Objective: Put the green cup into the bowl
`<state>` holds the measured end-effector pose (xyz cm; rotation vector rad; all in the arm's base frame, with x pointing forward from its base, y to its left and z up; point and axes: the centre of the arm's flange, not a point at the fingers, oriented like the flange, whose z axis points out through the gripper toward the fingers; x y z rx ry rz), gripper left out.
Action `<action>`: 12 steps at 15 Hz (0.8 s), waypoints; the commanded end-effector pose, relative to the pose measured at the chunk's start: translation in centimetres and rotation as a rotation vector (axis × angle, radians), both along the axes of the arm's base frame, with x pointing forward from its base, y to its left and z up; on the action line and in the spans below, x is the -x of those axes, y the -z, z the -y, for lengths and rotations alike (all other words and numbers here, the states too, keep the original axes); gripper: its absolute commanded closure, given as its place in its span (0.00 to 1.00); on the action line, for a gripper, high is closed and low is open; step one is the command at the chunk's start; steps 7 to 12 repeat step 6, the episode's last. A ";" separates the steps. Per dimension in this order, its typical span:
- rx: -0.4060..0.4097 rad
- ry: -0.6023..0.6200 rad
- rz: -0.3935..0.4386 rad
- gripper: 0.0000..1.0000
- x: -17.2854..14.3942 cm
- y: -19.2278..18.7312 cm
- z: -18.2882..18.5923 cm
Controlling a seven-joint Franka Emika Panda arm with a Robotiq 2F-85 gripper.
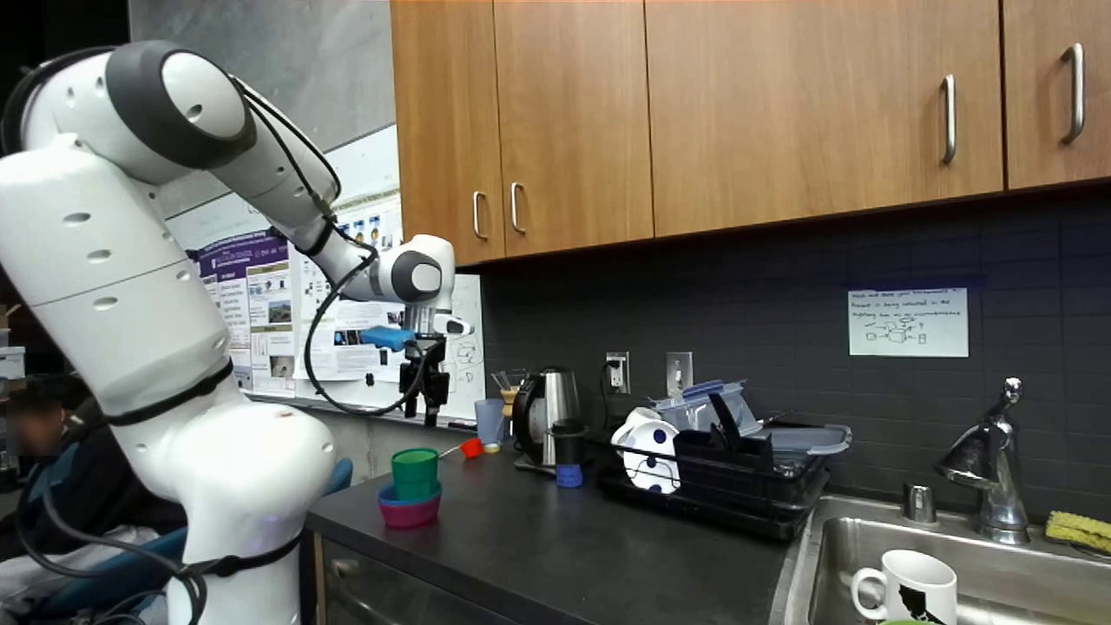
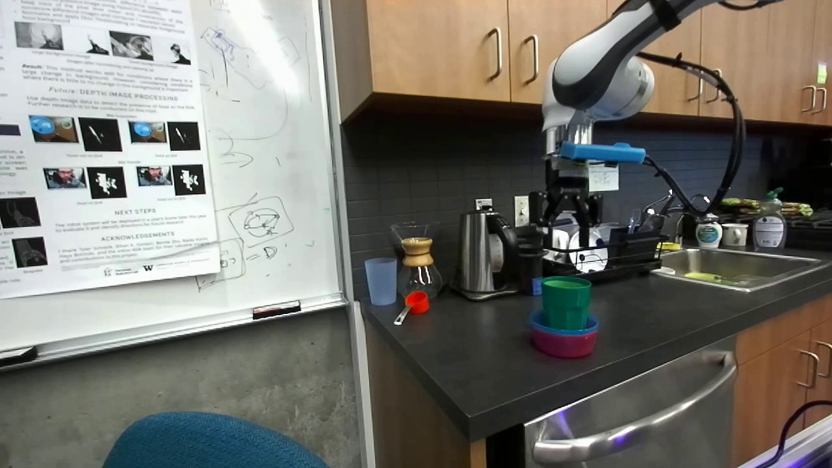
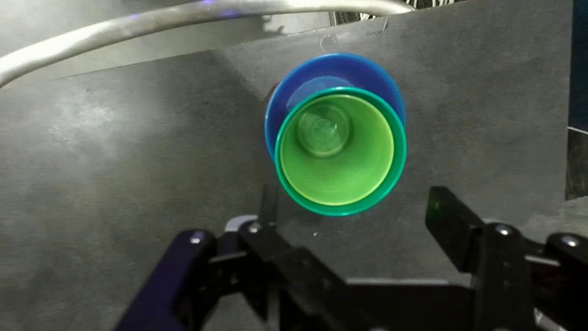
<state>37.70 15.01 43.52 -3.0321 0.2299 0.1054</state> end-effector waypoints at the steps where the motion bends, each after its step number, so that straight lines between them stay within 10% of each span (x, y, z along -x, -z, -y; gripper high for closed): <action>1: 0.015 0.001 0.014 0.00 2.8 -3.6 1.1; 12: 0.009 -0.014 0.016 0.00 3.5 -4.5 0.8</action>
